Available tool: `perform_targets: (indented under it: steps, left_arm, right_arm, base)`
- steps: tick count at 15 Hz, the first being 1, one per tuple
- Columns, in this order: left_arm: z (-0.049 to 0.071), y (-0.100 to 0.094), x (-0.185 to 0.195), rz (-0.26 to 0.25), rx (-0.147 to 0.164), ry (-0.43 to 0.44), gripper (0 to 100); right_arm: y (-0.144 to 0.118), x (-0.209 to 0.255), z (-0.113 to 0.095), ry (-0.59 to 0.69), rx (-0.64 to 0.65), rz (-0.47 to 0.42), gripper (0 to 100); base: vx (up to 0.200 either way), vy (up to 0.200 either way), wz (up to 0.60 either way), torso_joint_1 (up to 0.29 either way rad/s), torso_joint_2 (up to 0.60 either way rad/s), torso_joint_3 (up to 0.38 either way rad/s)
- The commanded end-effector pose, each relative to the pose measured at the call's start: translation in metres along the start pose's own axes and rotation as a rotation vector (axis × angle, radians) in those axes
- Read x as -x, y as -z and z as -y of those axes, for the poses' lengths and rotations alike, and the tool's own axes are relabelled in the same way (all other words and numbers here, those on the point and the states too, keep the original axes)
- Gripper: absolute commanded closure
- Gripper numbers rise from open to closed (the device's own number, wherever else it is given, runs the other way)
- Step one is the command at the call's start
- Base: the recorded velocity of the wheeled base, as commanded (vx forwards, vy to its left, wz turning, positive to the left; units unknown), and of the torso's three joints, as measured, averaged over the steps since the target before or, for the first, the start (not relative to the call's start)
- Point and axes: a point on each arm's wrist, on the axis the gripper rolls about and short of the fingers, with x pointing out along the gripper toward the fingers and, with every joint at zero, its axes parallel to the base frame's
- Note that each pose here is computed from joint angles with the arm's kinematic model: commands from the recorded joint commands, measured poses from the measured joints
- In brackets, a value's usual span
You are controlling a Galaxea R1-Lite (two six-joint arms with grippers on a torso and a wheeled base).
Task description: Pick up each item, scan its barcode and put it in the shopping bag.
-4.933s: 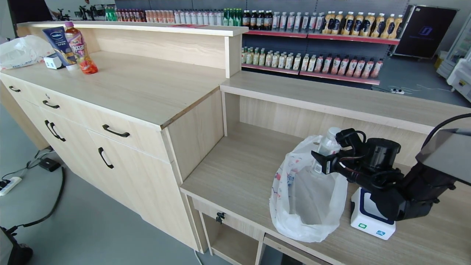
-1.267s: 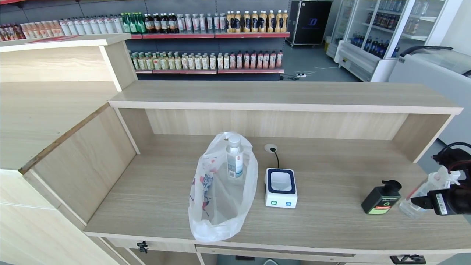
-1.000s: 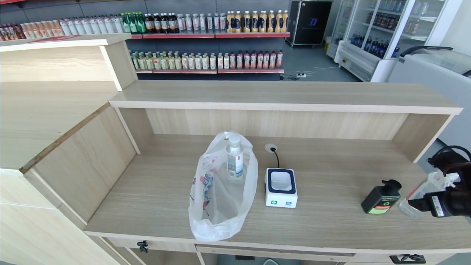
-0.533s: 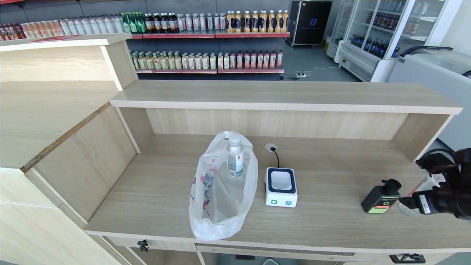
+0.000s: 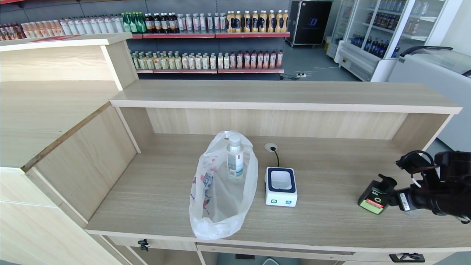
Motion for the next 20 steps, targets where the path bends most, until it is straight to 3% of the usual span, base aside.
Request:
perform_targets:
  steps: [1,7,11,19,20]
  left_arm:
    - [0.0,0.0,0.0,0.0,-0.001,-0.001,0]
    - [0.0,0.0,0.0,0.0,0.001,-0.001,0]
    - [0.0,0.0,0.0,0.0,-0.001,-0.001,0]
    - [0.0,0.0,0.0,0.0,-0.001,-0.001,0]
    - [0.0,0.0,0.0,0.0,0.001,-0.001,0]
  right_arm:
    - [0.006,-0.012,-0.006,-0.044,0.02,-0.017,0]
    - [0.005,-0.016,-0.018,-0.09,0.049,-0.018,0]
    - [0.004,-0.025,-0.021,-0.155,0.051,0.029,0]
    - [0.006,-0.047,-0.03,-0.171,0.067,0.052,0]
    - [0.006,-0.048,-0.031,-0.181,0.07,0.06,100]
  base:
    - [0.0,0.0,0.0,0.0,0.0,0.0]
    - [0.0,0.0,0.0,0.0,0.0,0.0]
    - [0.0,0.0,0.0,0.0,0.0,0.0]
    - [0.0,0.0,0.0,0.0,0.0,0.0]
    - [0.0,0.0,0.0,0.0,0.0,0.0]
